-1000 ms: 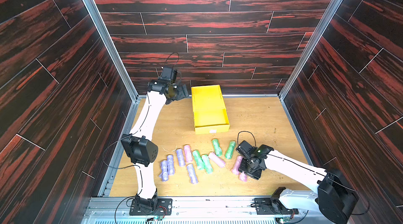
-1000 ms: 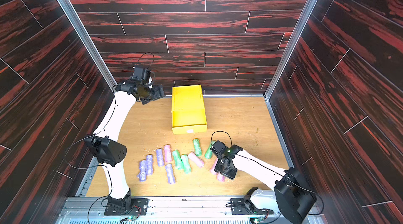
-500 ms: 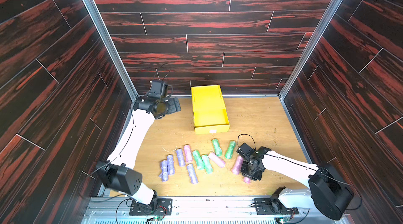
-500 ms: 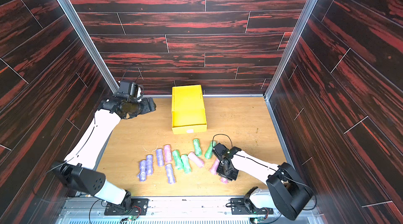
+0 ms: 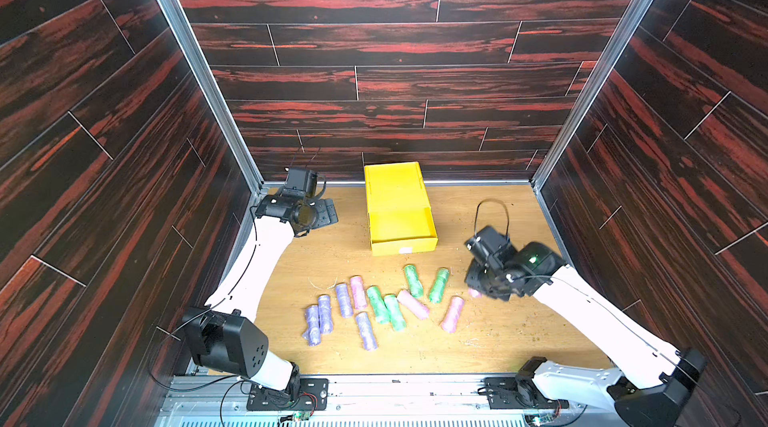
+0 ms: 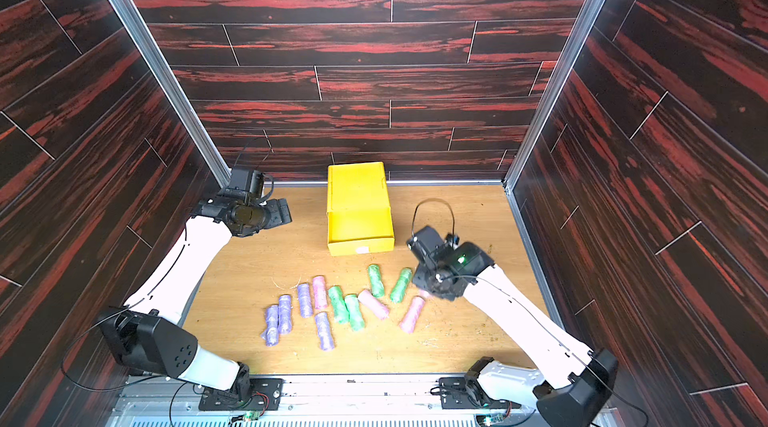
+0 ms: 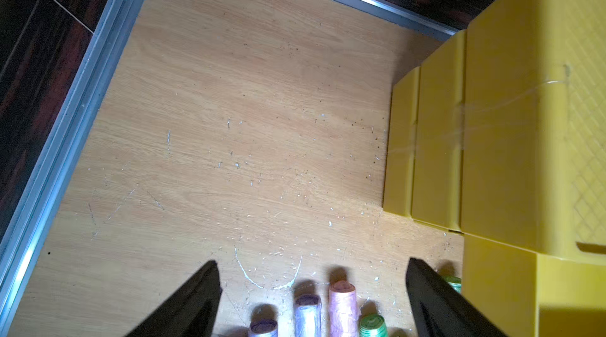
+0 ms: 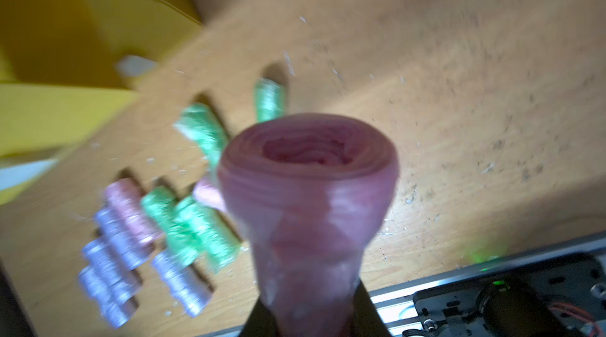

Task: Sort the rolls of trash bags by color and place them into the drawer
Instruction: Pick up the roll of trash bags from the center of the board, then place the roll of trash bags in the drawer.

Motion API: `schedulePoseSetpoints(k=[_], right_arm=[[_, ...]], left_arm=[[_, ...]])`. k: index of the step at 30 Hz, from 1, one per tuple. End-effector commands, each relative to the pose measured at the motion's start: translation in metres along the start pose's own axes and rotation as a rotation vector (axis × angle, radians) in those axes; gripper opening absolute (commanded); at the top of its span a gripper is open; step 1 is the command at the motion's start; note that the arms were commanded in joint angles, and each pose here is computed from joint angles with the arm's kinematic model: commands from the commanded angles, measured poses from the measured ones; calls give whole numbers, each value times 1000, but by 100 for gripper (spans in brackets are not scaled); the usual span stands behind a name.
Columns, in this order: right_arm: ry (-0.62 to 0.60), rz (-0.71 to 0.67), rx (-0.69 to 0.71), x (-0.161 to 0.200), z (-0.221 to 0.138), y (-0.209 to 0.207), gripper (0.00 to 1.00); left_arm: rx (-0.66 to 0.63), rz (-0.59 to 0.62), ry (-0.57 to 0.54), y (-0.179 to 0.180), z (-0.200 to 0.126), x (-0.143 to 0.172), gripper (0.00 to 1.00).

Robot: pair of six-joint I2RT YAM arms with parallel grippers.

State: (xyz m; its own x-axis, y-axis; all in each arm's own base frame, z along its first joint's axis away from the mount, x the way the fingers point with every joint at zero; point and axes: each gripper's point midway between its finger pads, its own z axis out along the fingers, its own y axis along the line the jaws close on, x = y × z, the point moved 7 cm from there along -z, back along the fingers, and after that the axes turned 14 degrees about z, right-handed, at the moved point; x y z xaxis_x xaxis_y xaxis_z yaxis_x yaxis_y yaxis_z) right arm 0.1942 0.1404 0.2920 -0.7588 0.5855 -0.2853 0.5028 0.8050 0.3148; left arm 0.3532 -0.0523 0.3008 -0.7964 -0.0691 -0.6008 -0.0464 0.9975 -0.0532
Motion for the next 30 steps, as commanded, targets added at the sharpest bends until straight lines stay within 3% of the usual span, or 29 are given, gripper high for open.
schedulePoseSetpoints(k=[1, 10, 15, 20, 23, 27, 30], right_arm=[[-41, -110, 14, -17, -25, 21, 25], [88, -206, -306, -25, -42, 131, 27], [43, -301, -368, -34, -33, 170, 27], [-119, -652, -349, -54, -40, 206, 24], [-217, -779, -370, -67, -40, 209, 15], [-391, -900, -296, -89, -40, 212, 16], [-530, -1208, -149, -82, -20, 217, 14]], left_arm=[[-10, -3, -26, 5, -2, -2, 92], [1, -26, -22, 11, 4, 2, 92], [12, -36, -25, 12, 5, 3, 92], [27, -43, -25, 11, 5, 4, 92], [27, -48, -32, 13, 2, 4, 92], [36, -50, -33, 13, 2, 4, 92], [45, -58, -33, 13, 3, 4, 92]])
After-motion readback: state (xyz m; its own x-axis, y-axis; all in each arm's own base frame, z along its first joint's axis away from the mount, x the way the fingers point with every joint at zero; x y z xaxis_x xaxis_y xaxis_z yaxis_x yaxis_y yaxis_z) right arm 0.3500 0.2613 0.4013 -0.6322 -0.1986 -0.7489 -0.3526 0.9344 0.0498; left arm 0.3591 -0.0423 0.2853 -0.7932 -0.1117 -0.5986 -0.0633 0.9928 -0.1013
